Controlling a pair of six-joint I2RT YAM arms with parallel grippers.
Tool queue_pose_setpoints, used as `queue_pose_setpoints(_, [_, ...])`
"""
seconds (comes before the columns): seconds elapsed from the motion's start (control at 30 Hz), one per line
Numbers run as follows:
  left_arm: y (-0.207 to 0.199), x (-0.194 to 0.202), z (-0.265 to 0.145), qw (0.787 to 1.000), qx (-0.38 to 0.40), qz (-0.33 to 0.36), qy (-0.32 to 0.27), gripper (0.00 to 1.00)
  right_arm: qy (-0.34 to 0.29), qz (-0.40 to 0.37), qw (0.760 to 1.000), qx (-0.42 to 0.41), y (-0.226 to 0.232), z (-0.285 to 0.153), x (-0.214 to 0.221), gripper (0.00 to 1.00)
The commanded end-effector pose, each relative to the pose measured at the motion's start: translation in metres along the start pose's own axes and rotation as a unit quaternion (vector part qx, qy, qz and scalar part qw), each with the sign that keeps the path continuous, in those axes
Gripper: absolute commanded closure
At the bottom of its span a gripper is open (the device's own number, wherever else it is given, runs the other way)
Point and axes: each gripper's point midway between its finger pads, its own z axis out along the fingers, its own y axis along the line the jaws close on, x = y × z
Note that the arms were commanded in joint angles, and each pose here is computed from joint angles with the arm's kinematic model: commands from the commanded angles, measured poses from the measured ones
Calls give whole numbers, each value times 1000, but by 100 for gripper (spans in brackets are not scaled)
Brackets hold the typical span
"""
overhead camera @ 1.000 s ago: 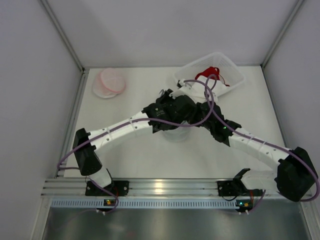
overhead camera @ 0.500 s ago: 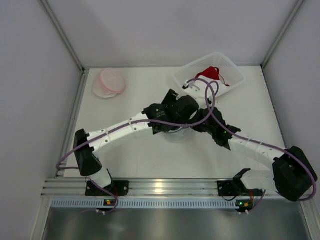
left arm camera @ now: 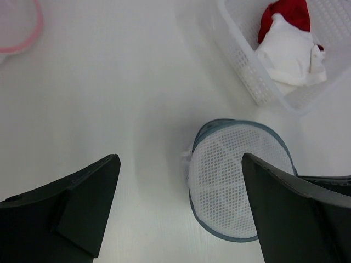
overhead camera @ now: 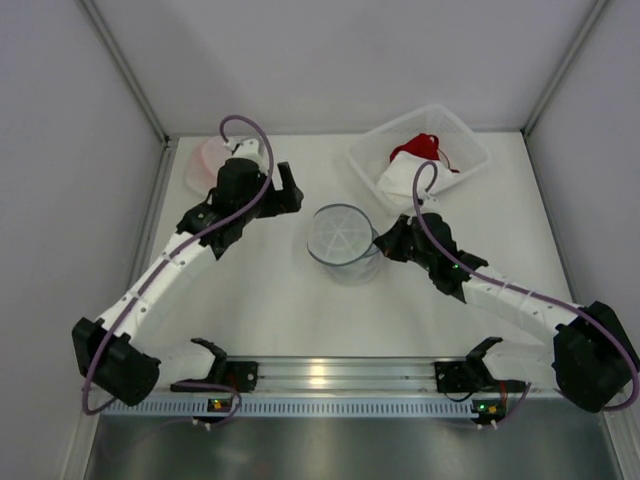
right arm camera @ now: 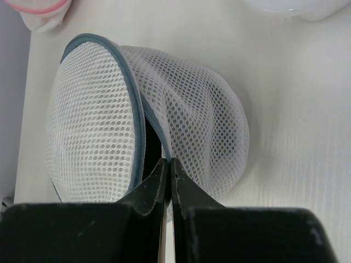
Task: Place the bra in the laundry bag and zip it closed
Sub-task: Close the laundry bag at the center of the board.
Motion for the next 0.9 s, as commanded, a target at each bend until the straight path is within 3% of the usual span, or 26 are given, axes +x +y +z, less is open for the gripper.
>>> queue_pose_setpoints(0.0, [-30,30,23,991,117,-42,41,2,-33,-23,998,-40,18,-4,-25,100])
queue_pose_setpoints(0.23, [-22,74,50,980,166,-86,75,6,-20,-25,999,-44,20,-4,-24,100])
queue_pose_setpoints(0.37, [-33,76,58,972,208,-92,63,7,-18,-25,998,-46,24,-1,-26,100])
queue_pose_setpoints(0.7, [-44,105,74,960,236,-90,121,17,-18,-29,998,-58,34,-3,-33,100])
queue_pose_setpoints(0.87, [-71,102,65,952,269,-78,124,19,-16,-32,998,-51,31,-2,-31,100])
